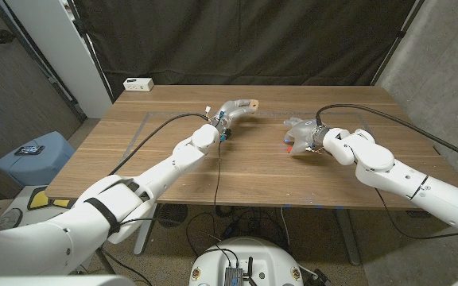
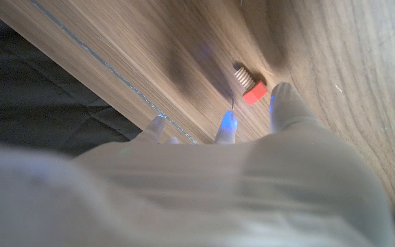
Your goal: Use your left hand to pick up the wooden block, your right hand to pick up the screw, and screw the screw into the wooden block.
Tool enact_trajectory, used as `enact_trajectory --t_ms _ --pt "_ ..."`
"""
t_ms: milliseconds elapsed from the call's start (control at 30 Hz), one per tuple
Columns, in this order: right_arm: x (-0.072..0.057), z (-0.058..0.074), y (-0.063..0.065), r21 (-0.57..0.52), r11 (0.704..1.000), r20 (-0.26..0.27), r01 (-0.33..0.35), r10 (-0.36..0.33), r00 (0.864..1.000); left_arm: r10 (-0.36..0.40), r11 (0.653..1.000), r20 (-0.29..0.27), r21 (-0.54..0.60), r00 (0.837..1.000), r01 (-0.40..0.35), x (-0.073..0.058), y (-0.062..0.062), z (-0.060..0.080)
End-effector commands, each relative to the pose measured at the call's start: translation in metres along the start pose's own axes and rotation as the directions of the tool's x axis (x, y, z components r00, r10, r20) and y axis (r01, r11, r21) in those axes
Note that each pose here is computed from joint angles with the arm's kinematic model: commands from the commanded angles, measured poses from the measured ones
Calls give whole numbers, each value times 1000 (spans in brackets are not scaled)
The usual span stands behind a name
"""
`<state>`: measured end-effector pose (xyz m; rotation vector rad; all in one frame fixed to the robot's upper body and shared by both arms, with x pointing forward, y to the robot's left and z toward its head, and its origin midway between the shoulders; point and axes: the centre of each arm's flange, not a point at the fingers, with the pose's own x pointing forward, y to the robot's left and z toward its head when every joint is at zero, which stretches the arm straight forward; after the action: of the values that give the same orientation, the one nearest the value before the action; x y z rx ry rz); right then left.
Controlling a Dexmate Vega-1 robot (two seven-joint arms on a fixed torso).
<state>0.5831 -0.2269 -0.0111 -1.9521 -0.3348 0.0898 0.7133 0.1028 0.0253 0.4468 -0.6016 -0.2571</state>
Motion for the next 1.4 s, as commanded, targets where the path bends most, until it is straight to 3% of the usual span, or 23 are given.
enact_trajectory --t_ms 33,533,1400 --pt "-2 2 9 -10 999 2 37 -37 999 -5 1000 -9 0 1000 5 -2 -3 -1" --pt "-1 0 16 -12 999 -3 51 -51 999 -11 1000 -10 -2 1000 11 -3 -7 0" --pt "4 1 16 -12 998 11 67 -67 998 -12 1000 -24 -6 1000 11 -3 -9 -3"
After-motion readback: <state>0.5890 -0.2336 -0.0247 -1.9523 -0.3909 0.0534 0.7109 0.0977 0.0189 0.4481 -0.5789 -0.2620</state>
